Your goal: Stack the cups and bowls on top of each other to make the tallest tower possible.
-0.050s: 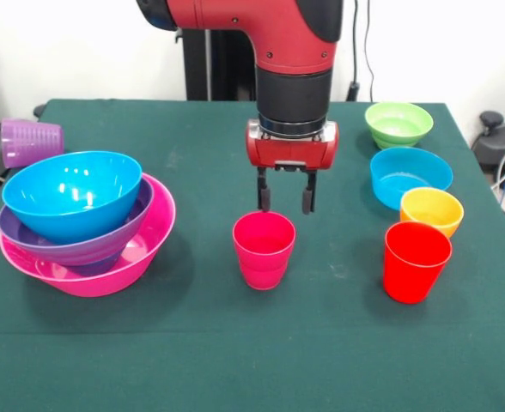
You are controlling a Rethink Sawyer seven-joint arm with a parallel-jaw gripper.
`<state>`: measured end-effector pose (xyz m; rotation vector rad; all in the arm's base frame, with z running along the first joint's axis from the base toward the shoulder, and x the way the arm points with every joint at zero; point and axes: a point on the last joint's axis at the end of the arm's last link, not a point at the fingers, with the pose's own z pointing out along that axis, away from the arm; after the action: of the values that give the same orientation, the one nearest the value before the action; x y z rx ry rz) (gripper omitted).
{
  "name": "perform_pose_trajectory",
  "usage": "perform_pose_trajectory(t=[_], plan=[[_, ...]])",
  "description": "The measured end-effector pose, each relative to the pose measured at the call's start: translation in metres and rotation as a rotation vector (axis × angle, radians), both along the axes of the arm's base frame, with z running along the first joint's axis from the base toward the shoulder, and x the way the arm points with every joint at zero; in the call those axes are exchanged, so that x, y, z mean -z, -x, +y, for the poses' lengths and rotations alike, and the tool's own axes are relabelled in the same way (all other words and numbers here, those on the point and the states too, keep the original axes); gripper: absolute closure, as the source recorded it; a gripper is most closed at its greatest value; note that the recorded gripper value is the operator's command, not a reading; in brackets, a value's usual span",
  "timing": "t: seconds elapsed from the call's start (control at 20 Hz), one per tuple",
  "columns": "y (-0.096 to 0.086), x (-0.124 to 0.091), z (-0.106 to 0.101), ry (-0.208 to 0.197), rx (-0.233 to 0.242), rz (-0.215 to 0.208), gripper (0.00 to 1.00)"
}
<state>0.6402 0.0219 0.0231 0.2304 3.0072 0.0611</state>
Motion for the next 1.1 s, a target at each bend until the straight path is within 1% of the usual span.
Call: perform_pose_trajectory(t=[0.2, 0.25, 0.5, 1.1], plan=[[-0.002, -0.002, -0.003, -0.005, 0.015, -0.003, 0.00], [-0.004, -0.004, -0.006, -0.010, 0.027, -0.005, 0.00], [-0.009, -0.009, -0.014, -0.024, 0.058, -0.013, 0.00], [-0.018, -0.026, -0.030, -0.026, 0.096, -0.040, 0.00]])
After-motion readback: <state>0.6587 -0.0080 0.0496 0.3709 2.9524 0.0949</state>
